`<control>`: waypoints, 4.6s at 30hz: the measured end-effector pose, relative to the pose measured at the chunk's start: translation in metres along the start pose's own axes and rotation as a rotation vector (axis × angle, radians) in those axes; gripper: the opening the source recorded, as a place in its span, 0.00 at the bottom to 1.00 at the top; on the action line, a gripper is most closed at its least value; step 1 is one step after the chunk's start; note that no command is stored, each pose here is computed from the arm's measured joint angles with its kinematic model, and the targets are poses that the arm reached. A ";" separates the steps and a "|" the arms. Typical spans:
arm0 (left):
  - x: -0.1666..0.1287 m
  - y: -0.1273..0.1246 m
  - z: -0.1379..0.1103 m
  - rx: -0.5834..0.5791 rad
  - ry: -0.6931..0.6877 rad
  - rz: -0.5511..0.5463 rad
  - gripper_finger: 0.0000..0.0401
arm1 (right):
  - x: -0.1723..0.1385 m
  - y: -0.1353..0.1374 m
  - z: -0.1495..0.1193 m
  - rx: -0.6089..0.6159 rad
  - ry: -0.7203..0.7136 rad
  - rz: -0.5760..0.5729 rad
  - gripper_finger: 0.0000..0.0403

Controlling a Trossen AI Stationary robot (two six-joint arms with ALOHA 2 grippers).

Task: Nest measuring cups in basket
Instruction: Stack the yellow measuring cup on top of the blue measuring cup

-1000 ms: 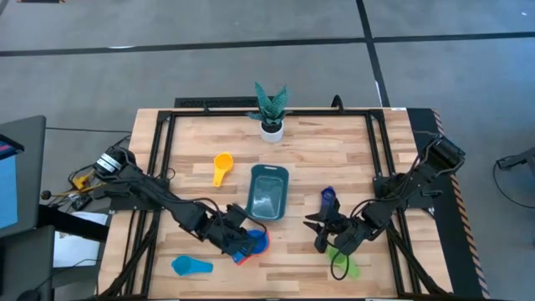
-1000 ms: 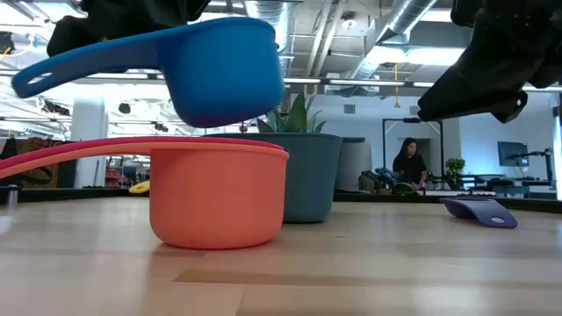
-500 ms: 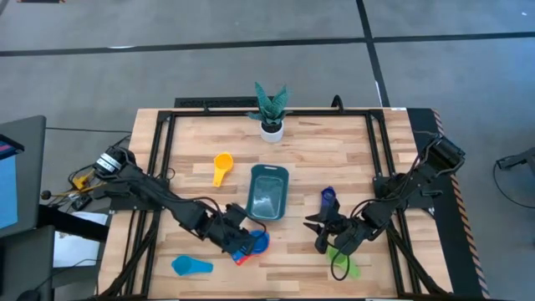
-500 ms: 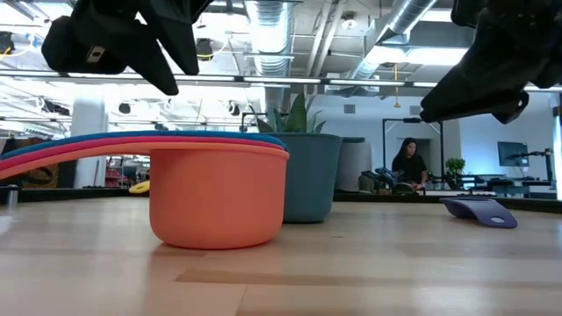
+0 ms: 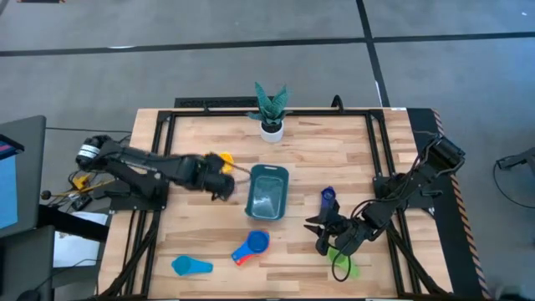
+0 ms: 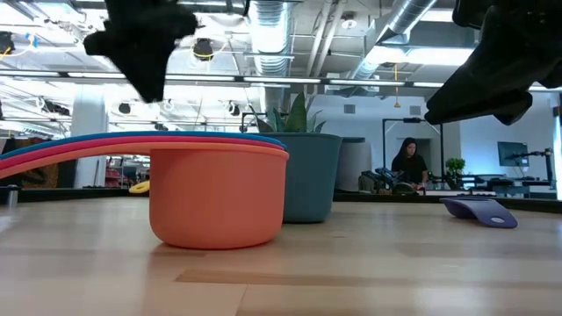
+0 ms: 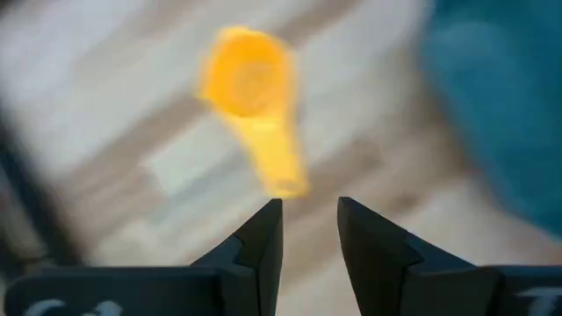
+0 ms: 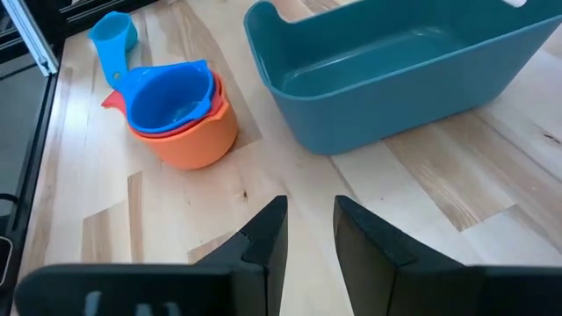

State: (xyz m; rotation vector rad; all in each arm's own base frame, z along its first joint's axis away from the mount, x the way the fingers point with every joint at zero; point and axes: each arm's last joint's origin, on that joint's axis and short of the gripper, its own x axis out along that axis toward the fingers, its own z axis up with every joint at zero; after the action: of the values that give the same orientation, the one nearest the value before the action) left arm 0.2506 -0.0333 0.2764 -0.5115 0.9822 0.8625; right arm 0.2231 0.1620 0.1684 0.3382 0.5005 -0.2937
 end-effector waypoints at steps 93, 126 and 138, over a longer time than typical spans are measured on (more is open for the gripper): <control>0.054 0.052 0.043 0.385 -0.014 -0.324 0.01 | 0.000 -0.005 -0.004 -0.018 0.056 -0.031 0.29; 0.034 -0.146 -0.030 0.729 0.138 -0.601 0.01 | 0.005 -0.009 -0.001 -0.022 0.087 -0.021 0.29; 0.027 -0.152 -0.037 0.841 0.017 -0.602 0.11 | 0.006 -0.008 0.000 -0.012 0.079 -0.015 0.29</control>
State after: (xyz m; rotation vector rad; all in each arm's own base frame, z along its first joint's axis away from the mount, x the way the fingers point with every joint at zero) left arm 0.3643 -0.1365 0.2354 -0.0645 1.0269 -0.1220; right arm 0.2252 0.1536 0.1637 0.3355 0.5828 -0.2921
